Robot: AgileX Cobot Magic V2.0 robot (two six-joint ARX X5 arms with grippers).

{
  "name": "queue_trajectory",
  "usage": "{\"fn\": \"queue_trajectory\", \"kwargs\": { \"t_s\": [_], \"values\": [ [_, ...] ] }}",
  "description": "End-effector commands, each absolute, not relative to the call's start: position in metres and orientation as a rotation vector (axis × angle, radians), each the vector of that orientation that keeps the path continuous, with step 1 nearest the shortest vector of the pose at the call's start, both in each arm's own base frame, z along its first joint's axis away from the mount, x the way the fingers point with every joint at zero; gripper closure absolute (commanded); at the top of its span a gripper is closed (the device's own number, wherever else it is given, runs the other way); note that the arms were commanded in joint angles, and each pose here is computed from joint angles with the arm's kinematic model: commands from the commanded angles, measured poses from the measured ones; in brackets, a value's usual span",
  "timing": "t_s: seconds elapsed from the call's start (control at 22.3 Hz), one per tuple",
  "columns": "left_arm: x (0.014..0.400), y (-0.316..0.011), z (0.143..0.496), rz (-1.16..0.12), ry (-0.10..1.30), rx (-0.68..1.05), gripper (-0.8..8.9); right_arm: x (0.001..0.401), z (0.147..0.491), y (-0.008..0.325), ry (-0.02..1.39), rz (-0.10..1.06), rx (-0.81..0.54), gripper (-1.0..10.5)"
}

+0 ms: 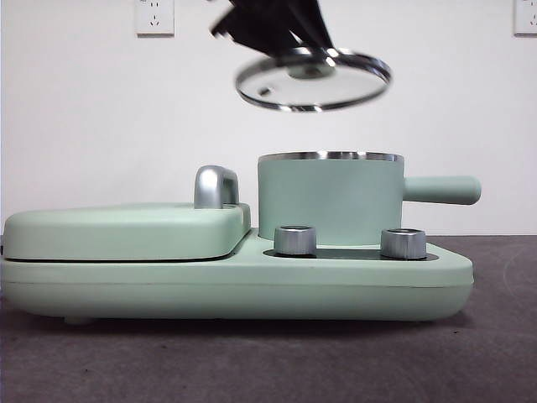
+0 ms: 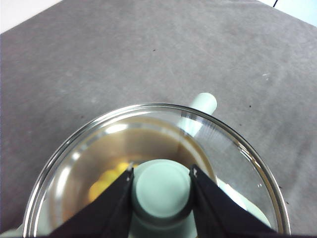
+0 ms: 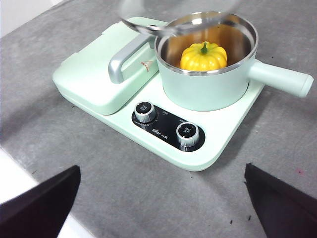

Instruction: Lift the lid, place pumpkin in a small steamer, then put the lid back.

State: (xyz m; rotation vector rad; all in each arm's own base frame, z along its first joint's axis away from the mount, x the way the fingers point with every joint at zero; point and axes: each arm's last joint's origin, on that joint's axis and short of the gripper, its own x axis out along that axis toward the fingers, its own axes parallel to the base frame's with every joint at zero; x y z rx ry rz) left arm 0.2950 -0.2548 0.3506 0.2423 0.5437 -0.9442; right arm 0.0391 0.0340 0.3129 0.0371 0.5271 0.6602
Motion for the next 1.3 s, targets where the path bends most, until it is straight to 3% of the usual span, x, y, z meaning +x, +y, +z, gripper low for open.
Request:
{"fn": "queue_trajectory", "kwargs": {
  "t_s": [0.04,0.45,0.72,1.3],
  "values": [
    [0.302,-0.267,0.351,-0.974,0.469,0.258,7.37,0.039,0.315,0.035,0.52,0.67,0.053,4.2],
    [0.316,-0.279,0.329,-0.983,0.466,0.298,7.57,0.039,0.316,0.035,0.515,0.698,0.064,4.2],
    [0.326,-0.284,0.308,-0.946,0.52,0.331,7.58,0.041,0.325,0.039,0.424,0.741,0.106,4.2],
    [0.329,-0.282,0.309,-0.98,0.492,0.332,8.04,0.041,0.327,0.039,0.419,0.738,0.135,4.2]
  ]
}}
